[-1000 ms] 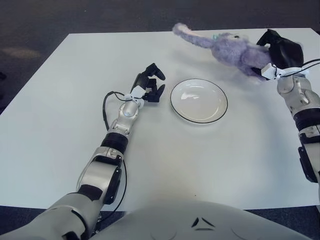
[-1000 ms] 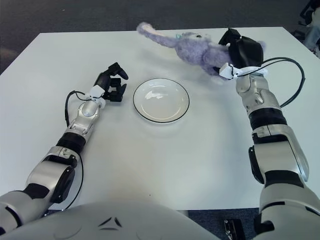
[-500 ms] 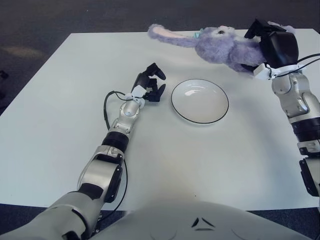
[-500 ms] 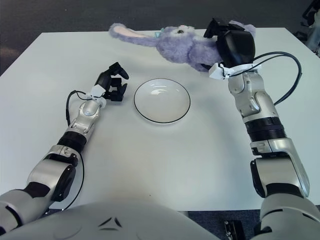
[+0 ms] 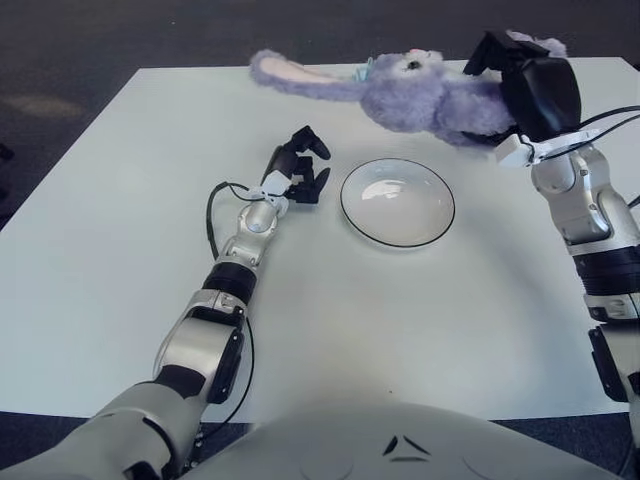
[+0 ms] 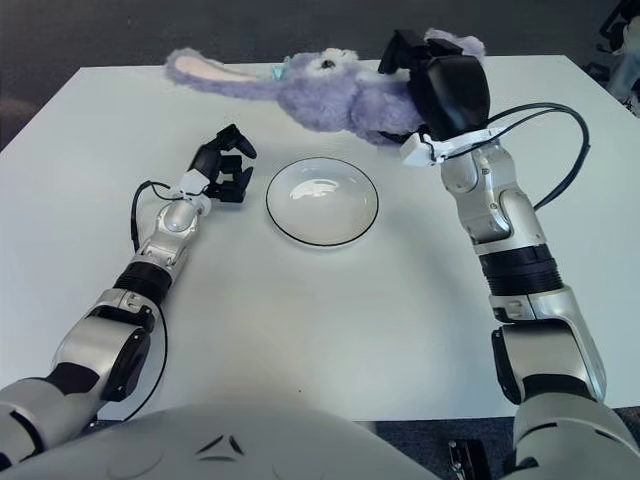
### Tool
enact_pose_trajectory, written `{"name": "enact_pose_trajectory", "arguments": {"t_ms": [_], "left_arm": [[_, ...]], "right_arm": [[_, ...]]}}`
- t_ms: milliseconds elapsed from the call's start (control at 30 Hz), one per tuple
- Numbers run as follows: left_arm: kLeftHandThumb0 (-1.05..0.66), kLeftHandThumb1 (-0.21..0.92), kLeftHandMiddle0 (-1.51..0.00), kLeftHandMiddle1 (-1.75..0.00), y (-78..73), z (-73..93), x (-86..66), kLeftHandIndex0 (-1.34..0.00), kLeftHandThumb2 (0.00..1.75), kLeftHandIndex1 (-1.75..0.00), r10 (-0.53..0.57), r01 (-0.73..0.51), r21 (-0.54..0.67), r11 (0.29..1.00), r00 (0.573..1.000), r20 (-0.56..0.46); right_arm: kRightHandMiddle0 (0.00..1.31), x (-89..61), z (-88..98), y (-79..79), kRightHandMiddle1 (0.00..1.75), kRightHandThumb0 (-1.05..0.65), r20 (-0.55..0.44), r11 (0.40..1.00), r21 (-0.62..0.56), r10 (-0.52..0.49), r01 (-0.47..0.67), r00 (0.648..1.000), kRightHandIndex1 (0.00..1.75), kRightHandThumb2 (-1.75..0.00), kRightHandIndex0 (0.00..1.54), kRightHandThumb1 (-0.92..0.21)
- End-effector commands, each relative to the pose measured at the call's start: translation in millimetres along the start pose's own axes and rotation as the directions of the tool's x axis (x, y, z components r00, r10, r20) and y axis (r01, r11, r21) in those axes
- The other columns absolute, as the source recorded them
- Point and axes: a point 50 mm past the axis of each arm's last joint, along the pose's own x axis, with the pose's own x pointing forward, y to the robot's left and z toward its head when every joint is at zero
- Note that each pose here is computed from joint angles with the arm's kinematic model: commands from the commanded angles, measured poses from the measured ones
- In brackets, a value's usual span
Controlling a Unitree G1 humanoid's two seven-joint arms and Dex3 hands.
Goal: Put the doll into the plate.
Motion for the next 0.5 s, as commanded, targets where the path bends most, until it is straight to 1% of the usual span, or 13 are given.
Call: {"name": "enact_pose_trajectory", "arguments": {"t_ms": [0, 167, 300, 400, 467], "left_arm": [[-0.43, 0.49, -1.08, -1.75, -11.8, -33.1, -30.7, -0.48, 1.11, -1.75, -0.018, 0.014, -0.030, 0.999, 0.990, -0.139], [-0.43, 0.49, -1.07, -1.75, -12.0, -33.1, -30.7, -0.48, 1.10, -1.75, -0.019, 0.015, -0.031, 0.999, 0.990, -0.140], [-0.43, 0.49, -1.07, -1.75, -12.3, -32.6, -30.6, -0.48, 1.10, -1.75, -0.018, 0.013, -0.033, 0.999, 0.990, -0.138], [-0.43, 0.49, -1.08, -1.75, -12.3, -32.5, -30.6, -0.48, 1.10, -1.75, -0.017, 0.013, -0.033, 0.999, 0.990, -0.137], [-0.43, 0.49, -1.08, -1.75, -12.2, -32.4, -30.5, -0.48, 1.10, -1.75, -0.018, 0.013, -0.031, 0.999, 0.990, -0.136]], "right_arm": [[0.57, 1.9, 1.7, -6.3, 1.75, 0.00, 0.021, 1.000, 0.000, -0.020, 0.020, 1.000, 1.69, -1.59, 0.81, -0.07], [0.54, -1.0, 8.8, -3.5, 1.75, 0.00, 0.045, 1.000, 0.010, 0.013, -0.013, 0.999, 1.74, -1.56, 0.76, -0.11], [0.57, -7.5, 16.4, 2.5, 1.75, 0.00, 0.071, 0.999, 0.014, 0.036, -0.037, 0.997, 1.74, -1.60, 0.78, -0.08], [0.57, -12.0, 20.9, 5.2, 1.75, 0.00, 0.080, 0.998, 0.029, 0.053, -0.056, 0.995, 1.75, -1.61, 0.79, -0.07], [0.54, -17.5, 25.9, 9.1, 1.75, 0.00, 0.089, 0.991, 0.090, 0.089, -0.097, 0.992, 1.74, -1.56, 0.76, -0.11]]}}
